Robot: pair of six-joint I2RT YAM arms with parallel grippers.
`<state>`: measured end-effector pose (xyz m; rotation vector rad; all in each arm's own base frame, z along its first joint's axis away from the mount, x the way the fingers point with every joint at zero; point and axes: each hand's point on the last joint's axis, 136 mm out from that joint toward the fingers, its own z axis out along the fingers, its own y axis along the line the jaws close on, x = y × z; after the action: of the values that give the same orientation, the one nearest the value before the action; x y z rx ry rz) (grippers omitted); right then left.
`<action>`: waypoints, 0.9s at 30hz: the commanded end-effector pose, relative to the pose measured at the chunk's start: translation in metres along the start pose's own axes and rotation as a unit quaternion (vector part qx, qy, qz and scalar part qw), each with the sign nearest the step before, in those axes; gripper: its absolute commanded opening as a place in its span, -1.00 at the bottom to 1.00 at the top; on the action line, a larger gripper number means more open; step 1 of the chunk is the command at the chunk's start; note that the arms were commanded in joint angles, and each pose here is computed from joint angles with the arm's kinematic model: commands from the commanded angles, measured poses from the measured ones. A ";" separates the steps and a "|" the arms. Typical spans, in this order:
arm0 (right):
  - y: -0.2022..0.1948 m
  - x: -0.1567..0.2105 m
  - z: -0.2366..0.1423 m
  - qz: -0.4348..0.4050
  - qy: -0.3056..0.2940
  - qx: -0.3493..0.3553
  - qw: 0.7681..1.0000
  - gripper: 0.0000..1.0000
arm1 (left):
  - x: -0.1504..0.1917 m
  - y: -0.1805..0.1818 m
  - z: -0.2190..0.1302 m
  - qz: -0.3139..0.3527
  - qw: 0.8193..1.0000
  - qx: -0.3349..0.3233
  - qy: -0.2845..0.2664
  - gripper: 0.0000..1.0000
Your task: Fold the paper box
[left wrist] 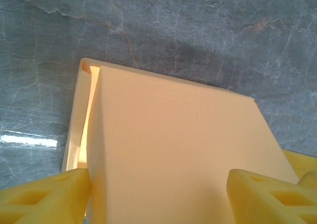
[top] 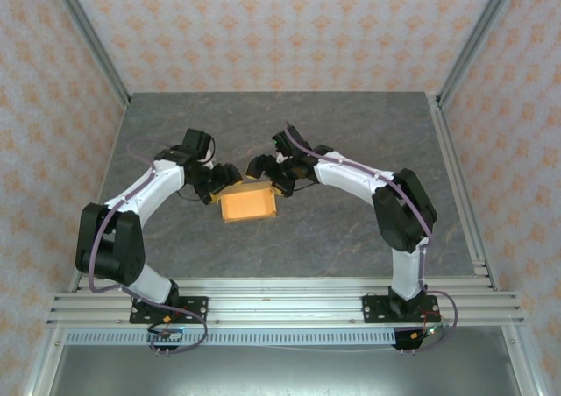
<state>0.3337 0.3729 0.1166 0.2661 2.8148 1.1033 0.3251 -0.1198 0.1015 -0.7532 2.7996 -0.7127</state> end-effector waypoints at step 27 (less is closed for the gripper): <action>-0.040 0.021 0.003 -0.074 0.000 0.073 0.995 0.15 | 0.020 0.063 0.011 0.040 0.992 -0.115 -0.023 -0.37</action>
<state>0.3124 0.3591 0.0797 0.1279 2.8756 0.9512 0.3014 -0.1102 0.0758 -0.6894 2.8272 -0.5833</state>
